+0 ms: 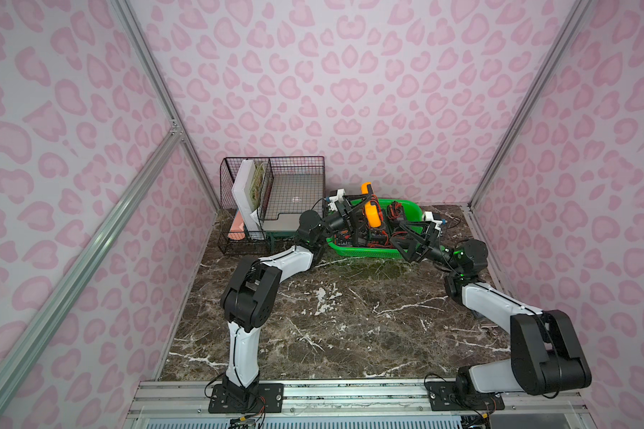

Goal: Put the multimeter into the basket
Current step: Pick up the multimeter from the center of the board.

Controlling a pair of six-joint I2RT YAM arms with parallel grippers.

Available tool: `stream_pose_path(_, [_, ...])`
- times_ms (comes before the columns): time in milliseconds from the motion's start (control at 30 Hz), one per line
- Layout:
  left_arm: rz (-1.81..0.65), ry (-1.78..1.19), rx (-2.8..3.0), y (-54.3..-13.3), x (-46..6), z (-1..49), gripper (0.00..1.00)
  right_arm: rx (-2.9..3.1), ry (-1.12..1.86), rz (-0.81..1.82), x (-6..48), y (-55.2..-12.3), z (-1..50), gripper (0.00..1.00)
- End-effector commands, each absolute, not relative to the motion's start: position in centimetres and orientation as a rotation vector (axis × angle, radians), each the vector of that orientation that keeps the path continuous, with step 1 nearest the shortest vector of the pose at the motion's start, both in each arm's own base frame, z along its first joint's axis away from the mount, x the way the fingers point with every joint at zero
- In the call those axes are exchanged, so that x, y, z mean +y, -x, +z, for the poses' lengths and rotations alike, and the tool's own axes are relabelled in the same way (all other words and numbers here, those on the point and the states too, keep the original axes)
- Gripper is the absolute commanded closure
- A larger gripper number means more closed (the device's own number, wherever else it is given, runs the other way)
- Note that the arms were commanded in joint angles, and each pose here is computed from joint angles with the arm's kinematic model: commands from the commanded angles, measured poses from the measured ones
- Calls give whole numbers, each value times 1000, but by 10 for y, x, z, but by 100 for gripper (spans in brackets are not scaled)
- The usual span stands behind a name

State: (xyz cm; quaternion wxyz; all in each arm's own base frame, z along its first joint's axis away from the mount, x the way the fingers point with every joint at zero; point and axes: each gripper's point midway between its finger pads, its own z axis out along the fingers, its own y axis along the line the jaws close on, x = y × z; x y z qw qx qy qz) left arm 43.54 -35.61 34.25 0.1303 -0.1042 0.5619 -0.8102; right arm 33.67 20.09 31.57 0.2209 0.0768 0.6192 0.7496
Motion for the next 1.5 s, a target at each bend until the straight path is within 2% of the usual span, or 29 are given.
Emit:
stream_pose_path(0, [-2411,200,1512,-426,-354,371,100,1584,-112,2165,200,-326,345,1])
stream_pose_path(400, [-2482,166,1453,-425,-368,382,100,1544,-96,2216,216,-342,358,1])
stream_pose_path(1100, [-2505,177,1499,-415,-384,365,100,1490,-73,2274,235,-365,373,2])
stream_pose_path(1233, [-2510,174,1499,-413,-386,364,100,1477,-61,2287,238,-366,377,10])
stream_pose_path(1467, [-2510,198,1524,-412,-388,353,100,1452,-63,2310,238,-366,379,38])
